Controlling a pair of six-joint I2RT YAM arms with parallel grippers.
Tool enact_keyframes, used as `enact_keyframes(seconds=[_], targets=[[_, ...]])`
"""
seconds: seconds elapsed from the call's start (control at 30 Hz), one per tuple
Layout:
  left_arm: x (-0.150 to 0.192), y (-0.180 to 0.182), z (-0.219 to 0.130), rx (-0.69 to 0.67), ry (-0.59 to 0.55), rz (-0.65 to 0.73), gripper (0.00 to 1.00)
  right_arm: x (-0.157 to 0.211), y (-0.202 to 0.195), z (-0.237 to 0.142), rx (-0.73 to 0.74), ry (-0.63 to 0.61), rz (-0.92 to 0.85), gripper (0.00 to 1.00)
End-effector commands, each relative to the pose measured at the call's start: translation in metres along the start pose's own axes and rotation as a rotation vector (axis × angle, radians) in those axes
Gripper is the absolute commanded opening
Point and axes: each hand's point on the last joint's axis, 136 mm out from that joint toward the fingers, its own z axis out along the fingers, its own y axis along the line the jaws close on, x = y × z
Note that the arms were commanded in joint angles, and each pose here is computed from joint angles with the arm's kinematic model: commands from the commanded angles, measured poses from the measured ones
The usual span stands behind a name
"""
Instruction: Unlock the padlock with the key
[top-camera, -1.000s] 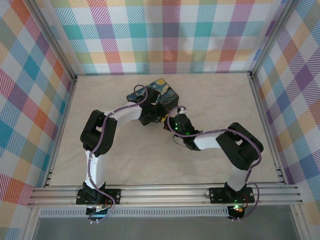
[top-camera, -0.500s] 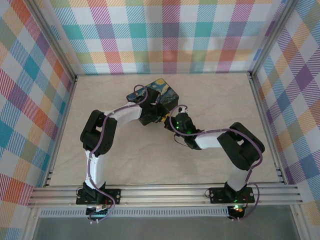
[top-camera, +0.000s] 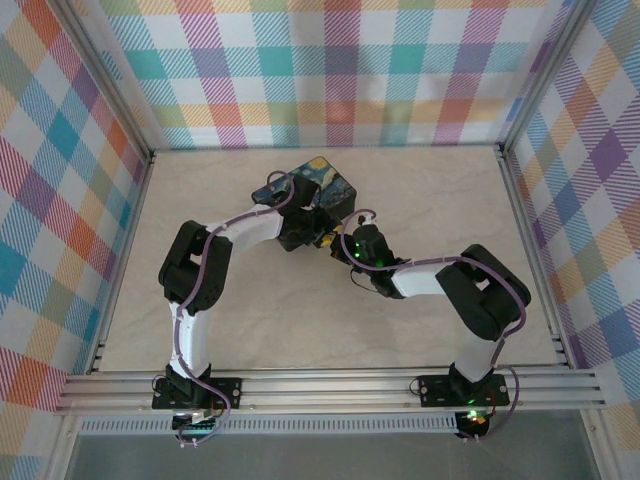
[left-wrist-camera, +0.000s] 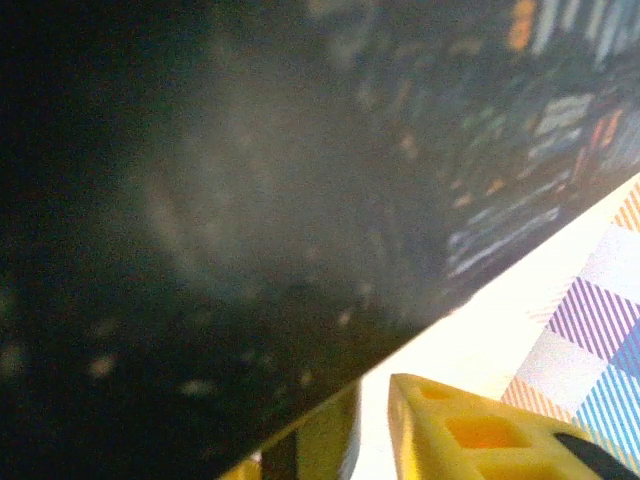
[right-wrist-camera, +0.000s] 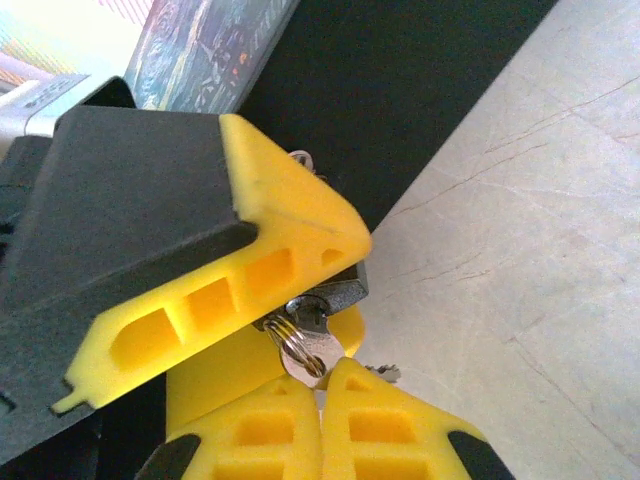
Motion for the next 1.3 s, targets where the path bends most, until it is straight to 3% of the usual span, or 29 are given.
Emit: enact_keyframes(seconds=[0.0, 0.17, 0.5, 0.87, 1.1, 1.27], targets=[[0.025, 0.071, 0.004, -0.225, 0.077, -0.170, 0.45, -0.020, 0.008, -0.007, -0.035, -0.056, 0.042, 0.00], [0.022, 0.076, -0.001, -0.246, 0.049, -0.174, 0.55, -0.023, 0.008, -0.005, -0.047, -0.063, 0.036, 0.00], [0.015, 0.068, 0.000, -0.233, 0.022, -0.183, 0.59, -0.022, 0.010, -0.005, -0.057, -0.053, 0.010, 0.00], [-0.011, 0.029, -0.063, -0.148, -0.122, -0.160, 0.70, -0.025, -0.003, -0.002, -0.051, -0.042, 0.050, 0.00], [-0.025, 0.035, -0.091, -0.135, -0.162, -0.182, 0.70, -0.023, -0.001, 0.004, -0.073, -0.027, 0.082, 0.00], [-0.035, 0.044, -0.106, -0.142, -0.186, -0.156, 0.70, -0.017, 0.013, 0.009, -0.091, 0.071, -0.120, 0.18]])
